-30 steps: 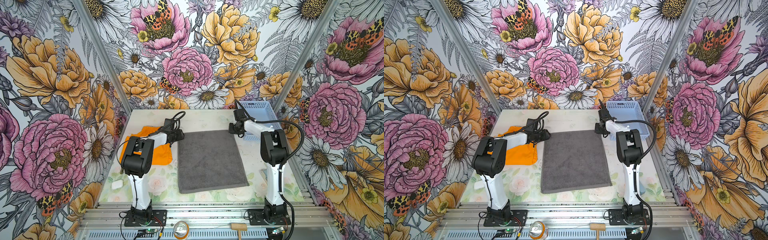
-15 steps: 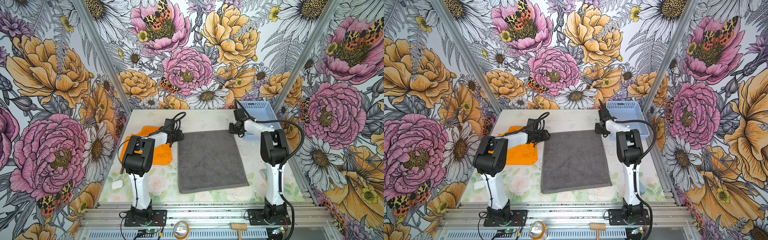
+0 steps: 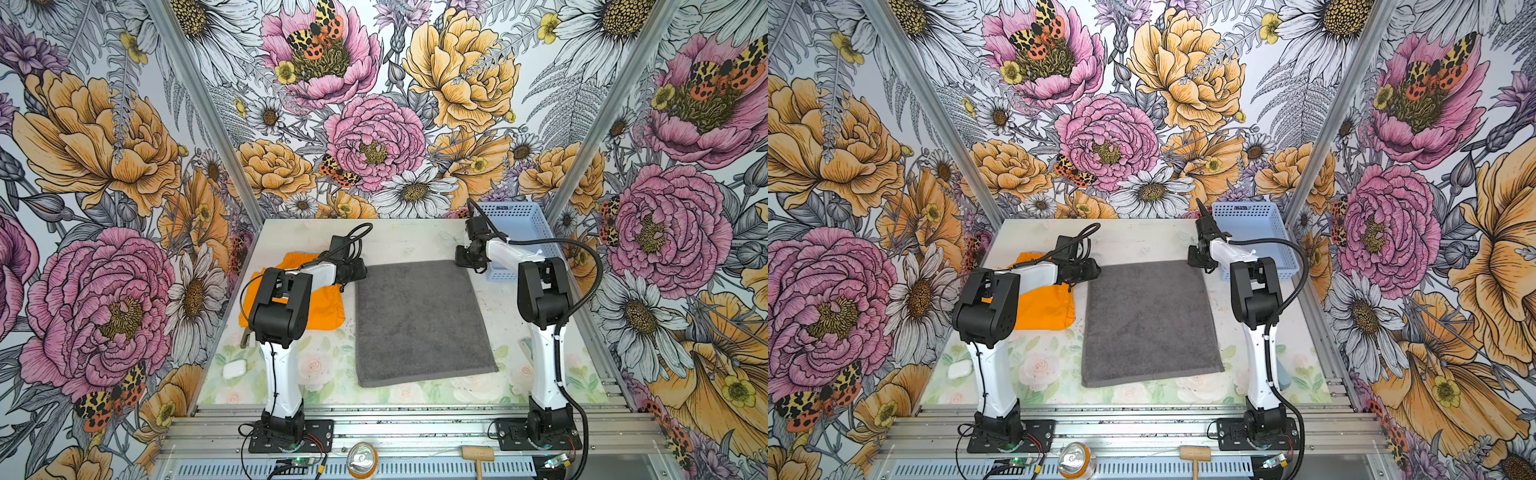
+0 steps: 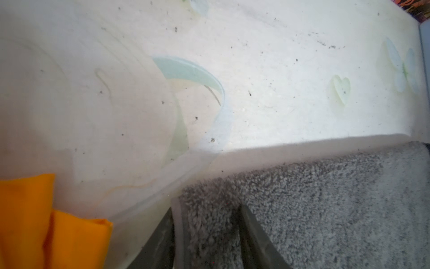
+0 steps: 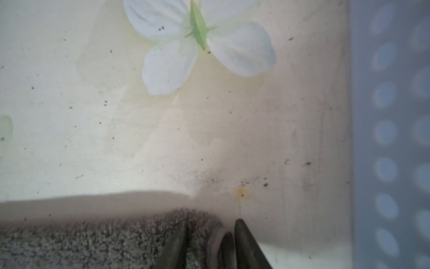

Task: Fold and stack the mixed laundry pile
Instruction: 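Grasp the towel's far corners with both grippers, then fold the far edge over toward the robot with both grippers and release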

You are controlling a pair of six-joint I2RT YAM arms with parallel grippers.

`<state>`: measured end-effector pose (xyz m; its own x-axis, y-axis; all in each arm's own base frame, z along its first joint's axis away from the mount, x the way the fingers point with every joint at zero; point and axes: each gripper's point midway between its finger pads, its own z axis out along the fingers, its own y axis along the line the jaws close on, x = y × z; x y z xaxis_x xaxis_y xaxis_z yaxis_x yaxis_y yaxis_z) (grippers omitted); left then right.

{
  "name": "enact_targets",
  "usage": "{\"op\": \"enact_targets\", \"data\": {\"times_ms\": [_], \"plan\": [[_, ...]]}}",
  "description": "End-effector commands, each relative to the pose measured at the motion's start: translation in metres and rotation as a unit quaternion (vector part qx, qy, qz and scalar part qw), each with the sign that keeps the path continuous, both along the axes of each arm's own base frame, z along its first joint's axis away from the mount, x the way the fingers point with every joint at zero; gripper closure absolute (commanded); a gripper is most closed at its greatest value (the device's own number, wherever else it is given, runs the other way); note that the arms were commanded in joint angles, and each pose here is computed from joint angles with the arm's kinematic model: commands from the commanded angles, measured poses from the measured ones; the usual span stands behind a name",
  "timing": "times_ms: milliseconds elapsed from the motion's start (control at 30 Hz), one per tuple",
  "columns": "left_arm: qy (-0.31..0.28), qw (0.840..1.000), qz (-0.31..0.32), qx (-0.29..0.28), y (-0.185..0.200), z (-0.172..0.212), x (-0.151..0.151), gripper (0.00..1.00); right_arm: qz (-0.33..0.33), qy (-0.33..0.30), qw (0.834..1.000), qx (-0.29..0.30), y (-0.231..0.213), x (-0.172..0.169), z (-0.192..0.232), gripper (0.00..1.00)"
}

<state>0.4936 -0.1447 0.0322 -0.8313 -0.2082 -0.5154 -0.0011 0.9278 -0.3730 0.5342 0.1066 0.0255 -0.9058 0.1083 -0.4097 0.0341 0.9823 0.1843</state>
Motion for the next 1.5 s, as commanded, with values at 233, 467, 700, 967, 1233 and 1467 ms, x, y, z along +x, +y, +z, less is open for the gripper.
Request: {"op": "enact_targets", "data": {"times_ms": [233, 467, 700, 967, 1233, 1467], "plan": [[0.053, 0.998, -0.029, -0.004, -0.009, -0.034, -0.019, 0.67, 0.013, 0.026, 1.000, 0.005, 0.009, -0.002, -0.017, 0.88], [0.043, 0.999, -0.030, -0.013, -0.009, -0.028, -0.005, 0.93, 0.012, 0.013, 1.000, 0.012, 0.009, 0.007, -0.008, 1.00], [0.013, 0.999, -0.035, -0.008, -0.002, -0.001, 0.028, 1.00, 0.003, -0.032, 0.999, 0.025, 0.000, 0.029, 0.030, 1.00], [-0.049, 0.998, -0.036, -0.018, 0.011, 0.066, 0.052, 1.00, 0.005, -0.096, 0.994, 0.046, -0.007, 0.039, 0.100, 1.00], [-0.075, 0.995, -0.059, -0.030, 0.006, 0.109, 0.016, 1.00, 0.021, -0.114, 0.991, 0.072, -0.005, 0.006, 0.142, 1.00], [-0.081, 0.993, -0.076, -0.040, -0.002, 0.123, -0.040, 1.00, 0.033, -0.094, 0.992, 0.077, -0.007, -0.044, 0.141, 1.00]]}}
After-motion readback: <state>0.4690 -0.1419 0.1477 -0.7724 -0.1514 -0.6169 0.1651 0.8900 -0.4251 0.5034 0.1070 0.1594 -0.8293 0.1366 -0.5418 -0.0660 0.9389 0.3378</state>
